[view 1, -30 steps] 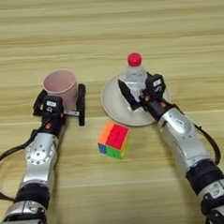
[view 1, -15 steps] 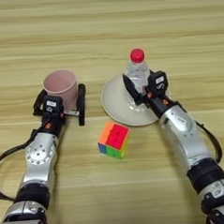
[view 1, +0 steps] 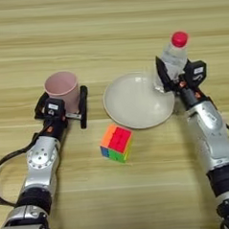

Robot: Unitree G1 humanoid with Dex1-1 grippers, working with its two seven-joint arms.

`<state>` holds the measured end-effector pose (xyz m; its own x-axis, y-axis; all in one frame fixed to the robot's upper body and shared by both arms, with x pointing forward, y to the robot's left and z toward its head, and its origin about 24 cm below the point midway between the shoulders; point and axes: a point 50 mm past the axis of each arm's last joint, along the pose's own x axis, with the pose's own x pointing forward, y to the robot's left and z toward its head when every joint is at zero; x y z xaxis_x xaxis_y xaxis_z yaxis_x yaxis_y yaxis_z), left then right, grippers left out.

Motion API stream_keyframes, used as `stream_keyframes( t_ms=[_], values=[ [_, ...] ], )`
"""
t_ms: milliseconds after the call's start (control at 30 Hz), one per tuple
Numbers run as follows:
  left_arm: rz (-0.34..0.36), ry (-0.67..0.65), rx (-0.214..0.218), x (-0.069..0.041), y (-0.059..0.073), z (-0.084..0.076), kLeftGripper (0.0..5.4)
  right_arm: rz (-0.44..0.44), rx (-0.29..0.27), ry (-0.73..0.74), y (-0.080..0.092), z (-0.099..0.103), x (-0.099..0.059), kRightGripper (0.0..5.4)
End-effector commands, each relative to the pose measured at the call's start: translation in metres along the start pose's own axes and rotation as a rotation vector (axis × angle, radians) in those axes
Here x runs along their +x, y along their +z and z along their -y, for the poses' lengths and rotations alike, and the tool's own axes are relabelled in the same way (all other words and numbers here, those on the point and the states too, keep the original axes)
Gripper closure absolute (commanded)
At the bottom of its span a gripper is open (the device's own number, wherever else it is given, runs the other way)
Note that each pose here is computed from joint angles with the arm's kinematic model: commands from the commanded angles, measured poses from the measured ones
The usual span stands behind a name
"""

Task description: Move the objects on the table

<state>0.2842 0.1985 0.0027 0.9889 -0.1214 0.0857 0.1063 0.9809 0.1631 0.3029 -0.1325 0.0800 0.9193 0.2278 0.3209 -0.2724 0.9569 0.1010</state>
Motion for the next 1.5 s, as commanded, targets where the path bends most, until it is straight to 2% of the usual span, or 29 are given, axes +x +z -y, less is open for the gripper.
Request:
stream_keyframes(
  t_ms=[33, 133, 367, 667, 967, 1000, 1167, 1233, 1500],
  values=[
    [-0.009, 0.006, -0.004, 0.001, -0.001, 0.001, 0.00, 0.045, -0.046, -0.090, 0.011, 0.022, -0.004, 2.17],
    [-0.008, 0.005, -0.006, 0.001, -0.001, 0.001, 0.00, 0.054, -0.098, -0.172, 0.013, 0.037, -0.009, 2.17],
    [-0.007, 0.010, -0.006, 0.001, -0.001, 0.000, 0.00, 0.003, -0.120, -0.232, 0.001, 0.051, -0.019, 2.17],
    [-0.004, 0.015, -0.006, 0.000, 0.000, -0.002, 0.00, -0.113, -0.095, -0.247, -0.031, 0.051, -0.030, 2.20],
    [-0.004, 0.020, -0.007, 0.000, 0.000, -0.004, 0.00, -0.119, -0.088, -0.249, -0.037, 0.051, -0.031, 2.22],
    [-0.004, 0.020, -0.007, 0.000, 0.000, -0.004, 0.00, -0.117, -0.089, -0.249, -0.037, 0.050, -0.031, 1.93],
    [-0.003, 0.020, -0.007, 0.001, 0.000, -0.004, 0.00, -0.100, -0.093, -0.249, -0.034, 0.050, -0.032, 1.24],
    [-0.003, 0.019, -0.007, 0.001, 0.000, -0.004, 0.00, -0.096, -0.094, -0.251, -0.033, 0.050, -0.032, 1.14],
    [-0.003, 0.018, -0.009, 0.001, 0.000, -0.003, 0.00, -0.081, -0.103, -0.252, -0.028, 0.051, -0.035, 0.18]
  ],
)
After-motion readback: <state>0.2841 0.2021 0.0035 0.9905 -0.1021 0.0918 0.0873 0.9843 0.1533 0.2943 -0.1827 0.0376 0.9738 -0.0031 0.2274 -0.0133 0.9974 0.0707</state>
